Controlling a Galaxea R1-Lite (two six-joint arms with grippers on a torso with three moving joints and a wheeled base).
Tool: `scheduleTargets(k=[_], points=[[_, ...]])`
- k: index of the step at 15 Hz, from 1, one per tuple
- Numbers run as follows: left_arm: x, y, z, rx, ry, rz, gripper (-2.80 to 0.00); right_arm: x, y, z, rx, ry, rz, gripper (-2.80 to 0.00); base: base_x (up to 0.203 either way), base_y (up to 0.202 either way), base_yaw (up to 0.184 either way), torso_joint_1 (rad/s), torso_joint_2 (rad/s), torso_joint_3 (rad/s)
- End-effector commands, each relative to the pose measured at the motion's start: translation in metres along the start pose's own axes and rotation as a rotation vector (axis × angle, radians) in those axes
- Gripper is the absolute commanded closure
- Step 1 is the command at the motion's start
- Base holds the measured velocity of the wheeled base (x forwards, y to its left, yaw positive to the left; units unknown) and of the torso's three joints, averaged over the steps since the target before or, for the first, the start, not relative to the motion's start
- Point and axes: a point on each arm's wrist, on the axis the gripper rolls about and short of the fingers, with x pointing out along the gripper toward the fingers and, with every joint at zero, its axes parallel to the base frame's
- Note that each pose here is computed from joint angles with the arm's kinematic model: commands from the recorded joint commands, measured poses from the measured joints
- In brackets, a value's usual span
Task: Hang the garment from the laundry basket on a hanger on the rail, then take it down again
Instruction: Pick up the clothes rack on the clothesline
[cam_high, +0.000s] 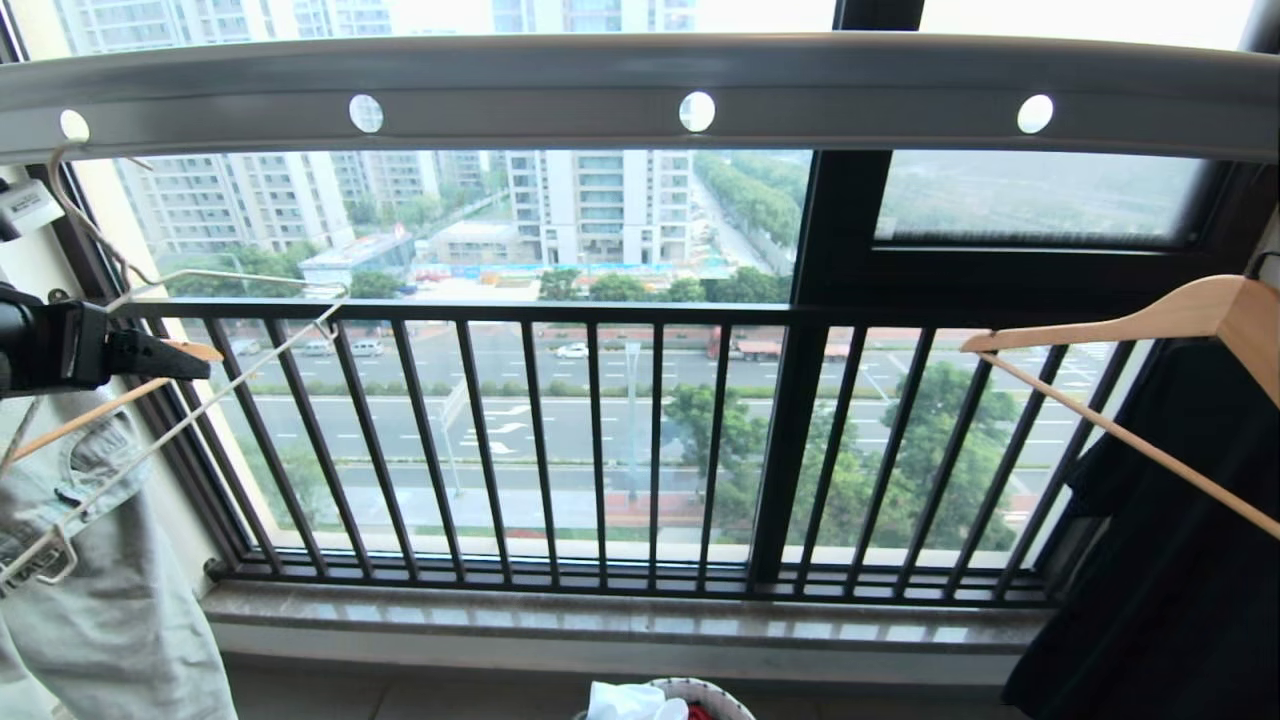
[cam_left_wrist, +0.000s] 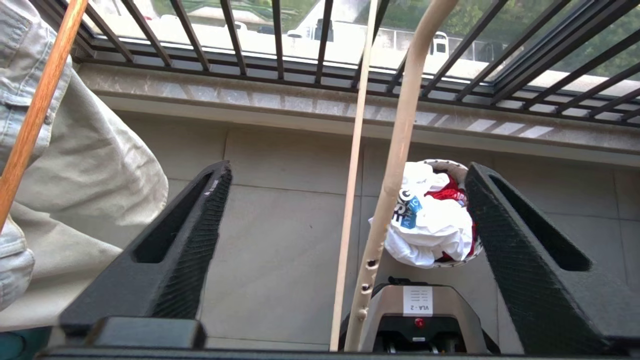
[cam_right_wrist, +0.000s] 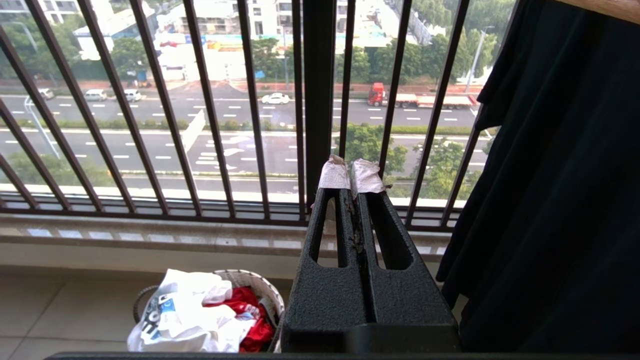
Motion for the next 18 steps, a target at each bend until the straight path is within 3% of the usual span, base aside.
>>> scheduleTargets(k=[1,8,11,18], points=[[0.005,0.001,-0.004,-0.001,0.007,-0.005,0.0,0.0,0.0,0.0,0.0,0.001,-0.001,0.0,0.0,0.0,0.0,0.0,0.0,0.0],[0.007,0.001,-0.005,-0.004,0.015,-0.02,0.0,0.0,0.0,0.0,0.0,0.001,-0.001,0.0,0.0,0.0,0.0,0.0,0.0,0.0],[0.003,-0.002,-0.008,-0.007,0.008,-0.064,0.0,0.0,0.0,0.0,0.0,0.001,0.0,0.0,0.0,0.0,0.0,0.0,0.0,0.0],[-0.017,-0.008,-0.011,-0.045,-0.03,-0.052,0.0,0.0,0.0,0.0,0.0,0.001,0.0,0.0,0.0,0.0,0.0,0.0,0.0,0.0]])
